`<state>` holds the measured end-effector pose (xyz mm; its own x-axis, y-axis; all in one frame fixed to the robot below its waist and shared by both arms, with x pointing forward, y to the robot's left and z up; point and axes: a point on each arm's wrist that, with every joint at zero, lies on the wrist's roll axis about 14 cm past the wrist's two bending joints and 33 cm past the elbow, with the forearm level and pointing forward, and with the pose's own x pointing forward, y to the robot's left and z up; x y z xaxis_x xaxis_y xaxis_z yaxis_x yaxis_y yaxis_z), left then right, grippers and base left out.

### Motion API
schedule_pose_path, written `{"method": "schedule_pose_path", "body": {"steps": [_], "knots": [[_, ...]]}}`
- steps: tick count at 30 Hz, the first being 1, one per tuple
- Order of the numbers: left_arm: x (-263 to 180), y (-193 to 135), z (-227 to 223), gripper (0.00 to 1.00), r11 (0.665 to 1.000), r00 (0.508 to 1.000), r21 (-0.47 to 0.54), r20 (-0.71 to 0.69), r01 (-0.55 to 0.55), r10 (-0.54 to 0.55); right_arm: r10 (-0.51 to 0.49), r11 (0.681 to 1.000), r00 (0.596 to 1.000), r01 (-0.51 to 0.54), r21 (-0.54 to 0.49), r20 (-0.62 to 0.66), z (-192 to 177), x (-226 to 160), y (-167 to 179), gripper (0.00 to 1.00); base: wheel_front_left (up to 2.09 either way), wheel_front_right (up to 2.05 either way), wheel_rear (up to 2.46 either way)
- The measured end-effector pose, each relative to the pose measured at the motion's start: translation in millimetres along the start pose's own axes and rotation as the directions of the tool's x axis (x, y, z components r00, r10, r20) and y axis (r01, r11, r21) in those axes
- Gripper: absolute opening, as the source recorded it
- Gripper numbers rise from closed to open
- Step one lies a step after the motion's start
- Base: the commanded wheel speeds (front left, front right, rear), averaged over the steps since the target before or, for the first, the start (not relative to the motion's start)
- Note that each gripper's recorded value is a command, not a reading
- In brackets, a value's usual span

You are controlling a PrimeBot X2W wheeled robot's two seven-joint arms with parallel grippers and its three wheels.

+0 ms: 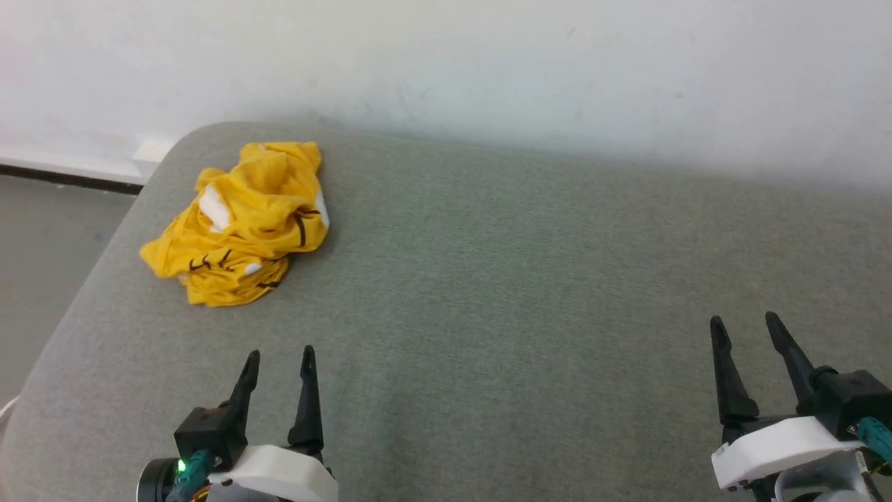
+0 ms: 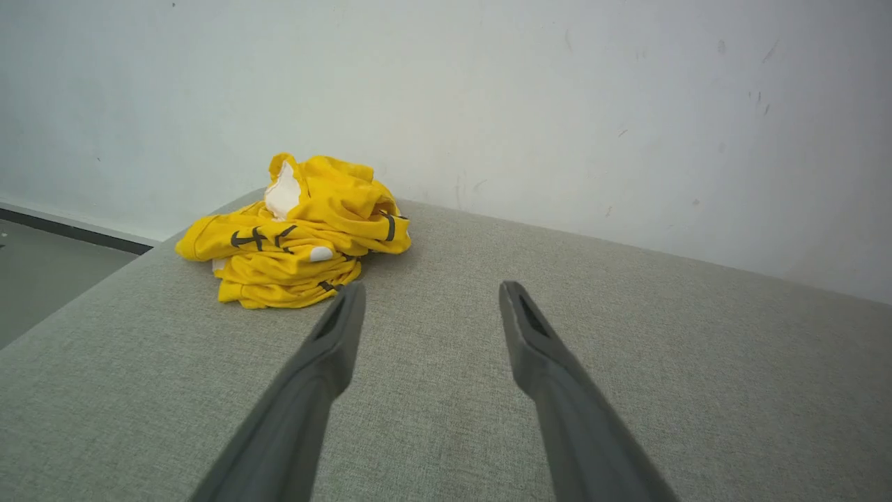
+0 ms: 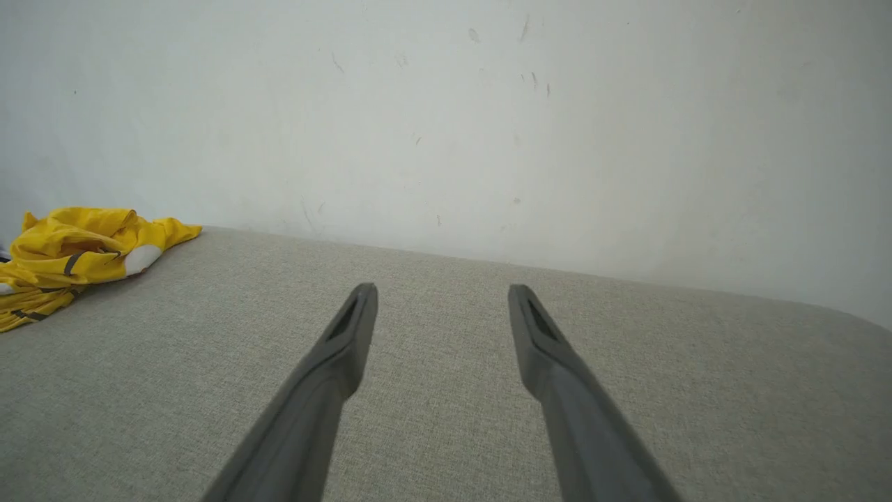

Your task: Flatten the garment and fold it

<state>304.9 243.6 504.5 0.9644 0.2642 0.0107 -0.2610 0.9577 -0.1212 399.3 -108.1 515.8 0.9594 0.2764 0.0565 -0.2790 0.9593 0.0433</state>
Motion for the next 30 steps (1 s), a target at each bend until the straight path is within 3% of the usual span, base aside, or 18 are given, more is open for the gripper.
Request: {"method": "schedule_pose_path", "body": {"steps": [30], "knots": [[-58, 64, -8, 1.00, 0.971, 0.972, -0.061, 0.008, -0.232, 0.233, 0.243, 0.969, 0.970, -0.243, 0.043, 0.003, -13, 28, 83, 1.00, 0.00, 0.00, 0.00]]}}
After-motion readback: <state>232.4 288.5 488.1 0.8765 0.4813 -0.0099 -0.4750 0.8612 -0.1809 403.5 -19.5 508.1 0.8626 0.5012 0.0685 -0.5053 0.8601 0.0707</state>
